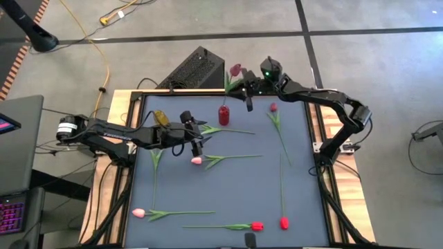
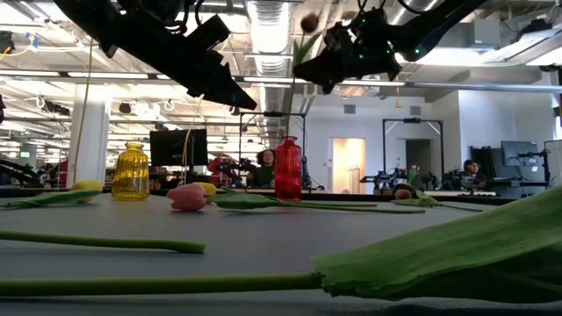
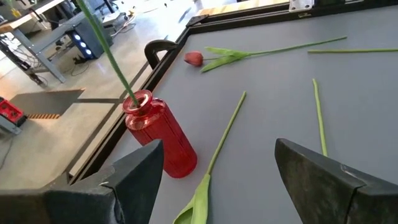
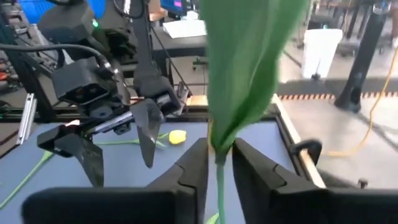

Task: Sort flowers into vase by color
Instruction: Put the bottom dark red flower into the red flower vase, then put the dark red flower into the red flower vase

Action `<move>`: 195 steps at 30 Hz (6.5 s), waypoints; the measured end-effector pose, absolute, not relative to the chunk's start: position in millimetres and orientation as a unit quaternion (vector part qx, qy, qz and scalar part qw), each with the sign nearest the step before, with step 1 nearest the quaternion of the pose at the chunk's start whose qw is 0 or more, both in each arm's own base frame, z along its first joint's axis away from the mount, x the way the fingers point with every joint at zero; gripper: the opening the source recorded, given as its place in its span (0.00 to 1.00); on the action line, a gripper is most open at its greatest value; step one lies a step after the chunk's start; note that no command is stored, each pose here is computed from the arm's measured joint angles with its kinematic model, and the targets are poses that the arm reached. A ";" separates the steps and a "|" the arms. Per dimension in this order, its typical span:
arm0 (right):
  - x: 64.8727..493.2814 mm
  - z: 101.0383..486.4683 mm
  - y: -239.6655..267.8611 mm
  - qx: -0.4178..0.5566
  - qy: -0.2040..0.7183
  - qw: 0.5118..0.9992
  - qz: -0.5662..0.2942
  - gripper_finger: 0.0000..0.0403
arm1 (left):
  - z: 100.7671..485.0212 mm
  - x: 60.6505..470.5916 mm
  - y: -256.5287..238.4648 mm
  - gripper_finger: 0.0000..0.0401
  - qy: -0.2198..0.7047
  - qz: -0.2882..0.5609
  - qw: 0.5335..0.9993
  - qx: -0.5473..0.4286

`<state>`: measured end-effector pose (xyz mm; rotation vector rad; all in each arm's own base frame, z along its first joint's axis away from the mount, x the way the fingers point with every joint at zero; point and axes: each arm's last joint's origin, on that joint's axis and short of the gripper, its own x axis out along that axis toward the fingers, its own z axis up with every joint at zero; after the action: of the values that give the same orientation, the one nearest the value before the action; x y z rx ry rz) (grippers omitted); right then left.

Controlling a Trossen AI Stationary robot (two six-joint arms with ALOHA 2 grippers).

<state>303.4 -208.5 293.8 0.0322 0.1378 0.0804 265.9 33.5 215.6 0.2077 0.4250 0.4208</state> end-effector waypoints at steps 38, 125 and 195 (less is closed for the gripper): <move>244.2 375.8 -210.3 0.111 0.410 0.903 -0.064 0.63 | 209.2 263.4 32.4 0.74 0.241 0.191 0.947 0.093; 180.6 204.9 -182.5 0.282 0.479 0.760 -0.337 0.04 | 205.7 261.8 31.6 0.74 0.260 0.178 0.944 0.092; 292.2 271.3 -110.7 -0.153 -0.124 0.972 -0.125 0.05 | 209.9 262.3 46.2 0.74 0.241 0.182 0.948 0.097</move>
<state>292.2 -110.7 271.3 -0.3094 -0.2505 -0.2514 262.3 46.2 209.9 0.1979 0.4906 0.3709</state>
